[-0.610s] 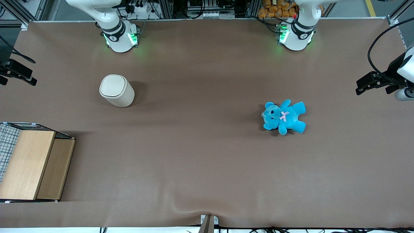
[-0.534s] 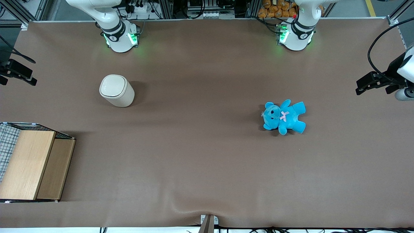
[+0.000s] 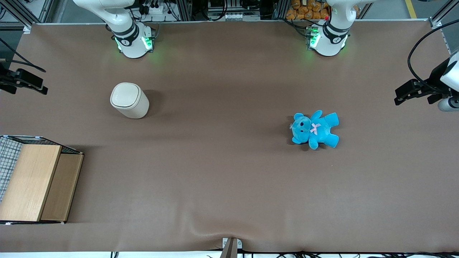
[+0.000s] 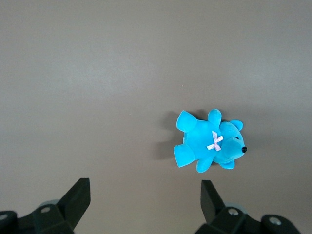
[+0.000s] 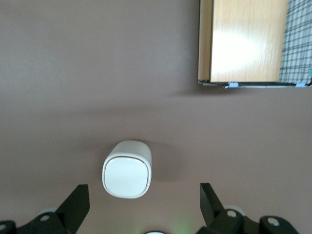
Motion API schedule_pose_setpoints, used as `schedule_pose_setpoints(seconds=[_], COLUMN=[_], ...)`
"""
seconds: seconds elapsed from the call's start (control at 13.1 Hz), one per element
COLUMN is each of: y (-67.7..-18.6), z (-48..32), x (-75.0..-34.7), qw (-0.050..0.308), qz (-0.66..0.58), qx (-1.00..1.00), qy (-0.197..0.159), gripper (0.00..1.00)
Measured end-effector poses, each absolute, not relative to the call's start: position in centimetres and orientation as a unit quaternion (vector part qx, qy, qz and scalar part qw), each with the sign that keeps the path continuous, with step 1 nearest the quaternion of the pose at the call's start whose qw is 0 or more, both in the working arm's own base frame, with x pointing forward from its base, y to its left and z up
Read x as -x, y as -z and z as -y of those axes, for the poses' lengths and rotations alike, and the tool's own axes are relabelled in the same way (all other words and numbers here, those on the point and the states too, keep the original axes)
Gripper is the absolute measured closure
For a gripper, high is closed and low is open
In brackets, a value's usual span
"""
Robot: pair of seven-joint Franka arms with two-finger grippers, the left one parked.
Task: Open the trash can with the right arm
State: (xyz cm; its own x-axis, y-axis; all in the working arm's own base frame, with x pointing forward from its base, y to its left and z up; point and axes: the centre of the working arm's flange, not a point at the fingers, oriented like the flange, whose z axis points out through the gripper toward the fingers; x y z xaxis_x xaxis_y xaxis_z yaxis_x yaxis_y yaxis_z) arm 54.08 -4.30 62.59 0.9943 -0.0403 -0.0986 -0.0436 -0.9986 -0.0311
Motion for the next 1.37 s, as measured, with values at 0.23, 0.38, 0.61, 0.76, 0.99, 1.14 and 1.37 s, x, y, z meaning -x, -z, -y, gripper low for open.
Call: schedule_pose_setpoints(seconds=[0.23, 0.38, 0.61, 0.76, 0.99, 1.14, 1.37], y=[-60.6, -59.3, -56.7, -54.6, -51.5, -49.5, -46.6], z=[2.2, 0.7, 0.4, 0.4, 0.4, 0.4, 0.4], x=[-53.7, -53.5, -52.9, -52.2, -50.4, -48.3, -45.0], qw=[0.017, 0.015, 0.015, 0.015, 0.017, 0.019, 0.022], qz=[-0.024, -0.021, -0.021, -0.021, -0.022, -0.023, -0.023], qx=[0.996, 0.994, 0.991, 0.988, 0.987, 0.989, 0.989], qy=[-0.087, -0.103, -0.132, -0.151, -0.158, -0.148, -0.143], gripper=[0.02, 0.15, 0.52, 0.75, 0.92, 0.99, 0.99])
